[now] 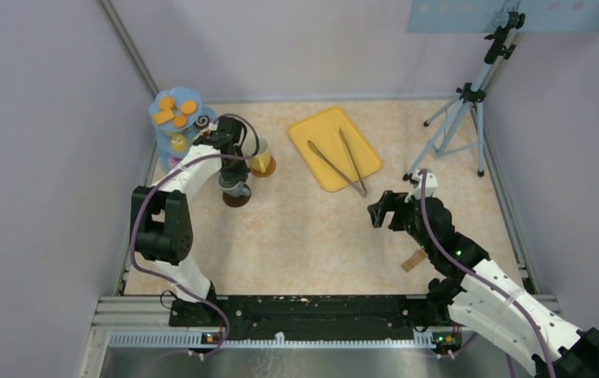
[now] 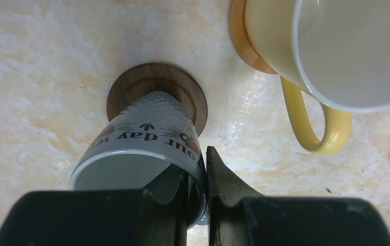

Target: Serve the afternoon tea

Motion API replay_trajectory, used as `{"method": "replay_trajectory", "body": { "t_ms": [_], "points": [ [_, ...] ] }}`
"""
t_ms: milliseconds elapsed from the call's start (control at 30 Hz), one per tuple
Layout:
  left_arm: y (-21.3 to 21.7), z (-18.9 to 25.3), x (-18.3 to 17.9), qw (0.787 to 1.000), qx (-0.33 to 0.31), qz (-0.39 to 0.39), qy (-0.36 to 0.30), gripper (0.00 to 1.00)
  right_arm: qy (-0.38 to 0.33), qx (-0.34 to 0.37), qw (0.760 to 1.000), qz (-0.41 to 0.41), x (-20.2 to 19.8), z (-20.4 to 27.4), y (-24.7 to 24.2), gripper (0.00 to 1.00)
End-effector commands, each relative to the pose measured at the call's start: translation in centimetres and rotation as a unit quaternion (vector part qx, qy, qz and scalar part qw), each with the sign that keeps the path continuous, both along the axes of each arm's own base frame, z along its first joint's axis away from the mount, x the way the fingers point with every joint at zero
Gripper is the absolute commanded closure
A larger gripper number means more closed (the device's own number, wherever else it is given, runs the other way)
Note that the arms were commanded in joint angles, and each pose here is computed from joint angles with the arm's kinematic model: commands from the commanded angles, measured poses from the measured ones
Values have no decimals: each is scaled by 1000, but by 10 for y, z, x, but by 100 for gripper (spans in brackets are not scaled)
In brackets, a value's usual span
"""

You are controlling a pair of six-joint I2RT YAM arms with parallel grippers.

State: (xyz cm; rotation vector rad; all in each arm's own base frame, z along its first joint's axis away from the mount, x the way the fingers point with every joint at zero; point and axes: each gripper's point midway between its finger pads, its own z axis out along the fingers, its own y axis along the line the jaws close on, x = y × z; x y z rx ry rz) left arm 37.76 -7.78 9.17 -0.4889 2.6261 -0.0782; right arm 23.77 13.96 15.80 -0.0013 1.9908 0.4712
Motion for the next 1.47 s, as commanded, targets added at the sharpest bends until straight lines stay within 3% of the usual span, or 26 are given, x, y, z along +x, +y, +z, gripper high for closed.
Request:
{"method": "replay_trajectory", "body": {
  "t_ms": [0,200,267,300,433,500,667,733,833,933,1000,1100,1167,1267,1333,1433],
  "points": [
    [-5,8,15,1000,-5,-5,-24,100,-33,22,999,-15,7,34,-2,13],
    [1,-5,3,1000,6,4,-3,98,-32,22,999,-17,6,34,-2,13],
    [-1,-9,1,1000,3,0,3,93,-33,23,999,-16,6,34,-2,13],
    [-2,-9,2,1000,1,-3,3,86,-33,22,999,-16,6,34,-3,13],
    [-2,3,5,1000,1,-12,-11,43,-35,14,999,-24,7,39,-7,13],
    [1,14,6,1000,9,-17,-23,30,-38,8,999,-33,7,45,-11,12],
    [7,64,4,998,22,-23,-55,21,-54,12,998,-33,3,74,-16,12],
    [9,98,4,994,27,-45,-98,4,-64,13,997,-28,-1,90,-18,12],
    [-3,161,-1,975,10,-113,-192,1,-89,8,996,-27,-9,119,-26,12],
    [-32,235,-21,923,-43,-209,-319,1,-125,-2,992,-35,-17,153,-41,11],
    [-55,286,-39,864,-78,-276,-414,1,-158,-14,986,-47,-24,180,-55,10],
    [-83,349,-85,758,-123,-365,-526,1,-211,-17,974,-79,-38,226,-82,9],
    [-97,377,-117,693,-149,-417,-569,1,-248,-6,963,-104,-52,259,-101,9],
    [-107,405,-157,618,-166,-465,-612,1,-282,18,947,-150,-69,287,-128,9],
    [-108,416,-177,581,-160,-484,-635,1,-299,39,937,-175,-76,294,-141,8],
    [-105,426,-197,554,-142,-491,-657,1,-298,51,937,-176,-83,297,-144,8]
  ]
}}
